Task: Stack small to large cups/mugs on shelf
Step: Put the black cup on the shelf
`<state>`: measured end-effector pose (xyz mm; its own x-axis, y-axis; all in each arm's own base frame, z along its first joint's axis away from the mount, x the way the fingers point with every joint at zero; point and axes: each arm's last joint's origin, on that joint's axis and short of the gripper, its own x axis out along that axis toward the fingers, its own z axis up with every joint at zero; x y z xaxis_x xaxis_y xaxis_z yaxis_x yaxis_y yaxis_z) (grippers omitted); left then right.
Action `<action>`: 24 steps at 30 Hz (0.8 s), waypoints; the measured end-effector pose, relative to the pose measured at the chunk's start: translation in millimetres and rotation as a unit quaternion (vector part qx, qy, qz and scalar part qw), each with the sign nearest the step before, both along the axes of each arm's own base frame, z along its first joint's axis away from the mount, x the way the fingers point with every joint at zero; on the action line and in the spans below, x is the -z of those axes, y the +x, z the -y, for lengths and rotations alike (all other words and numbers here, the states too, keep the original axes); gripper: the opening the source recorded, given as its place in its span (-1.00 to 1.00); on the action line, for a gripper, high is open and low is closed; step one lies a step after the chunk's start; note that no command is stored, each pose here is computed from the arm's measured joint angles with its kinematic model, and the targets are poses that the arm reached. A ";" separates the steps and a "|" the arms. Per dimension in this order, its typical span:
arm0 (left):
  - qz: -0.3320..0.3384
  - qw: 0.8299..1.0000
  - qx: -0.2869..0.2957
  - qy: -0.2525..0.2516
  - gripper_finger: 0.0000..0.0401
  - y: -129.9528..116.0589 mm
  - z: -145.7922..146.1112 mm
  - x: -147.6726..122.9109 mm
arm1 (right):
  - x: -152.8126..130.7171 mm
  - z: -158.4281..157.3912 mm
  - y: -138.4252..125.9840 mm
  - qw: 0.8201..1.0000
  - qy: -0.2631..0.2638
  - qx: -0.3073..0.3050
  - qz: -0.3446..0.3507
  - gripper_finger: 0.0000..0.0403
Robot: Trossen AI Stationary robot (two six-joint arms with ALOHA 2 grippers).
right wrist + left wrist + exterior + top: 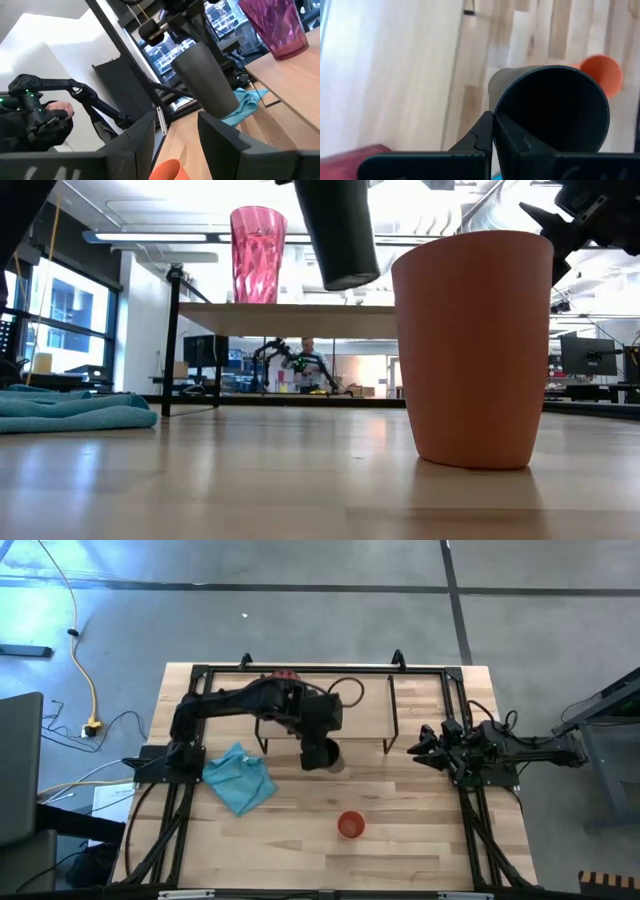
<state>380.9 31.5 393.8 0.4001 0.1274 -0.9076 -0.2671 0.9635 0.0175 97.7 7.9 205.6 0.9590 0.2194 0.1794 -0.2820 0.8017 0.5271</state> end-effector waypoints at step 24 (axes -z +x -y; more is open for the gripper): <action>0.120 0.986 -0.087 0.071 -1.00 -49.8 -62.9 -57.8 | 1.7 1.4 1.7 1.000 0.006 0.025 -0.011 -0.29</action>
<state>331.2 94.4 451.6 0.5625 0.3333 -0.7566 -0.4419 0.8946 0.0655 99.4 6.5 203.9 0.9722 0.1702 0.1610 -0.2311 0.8083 0.5415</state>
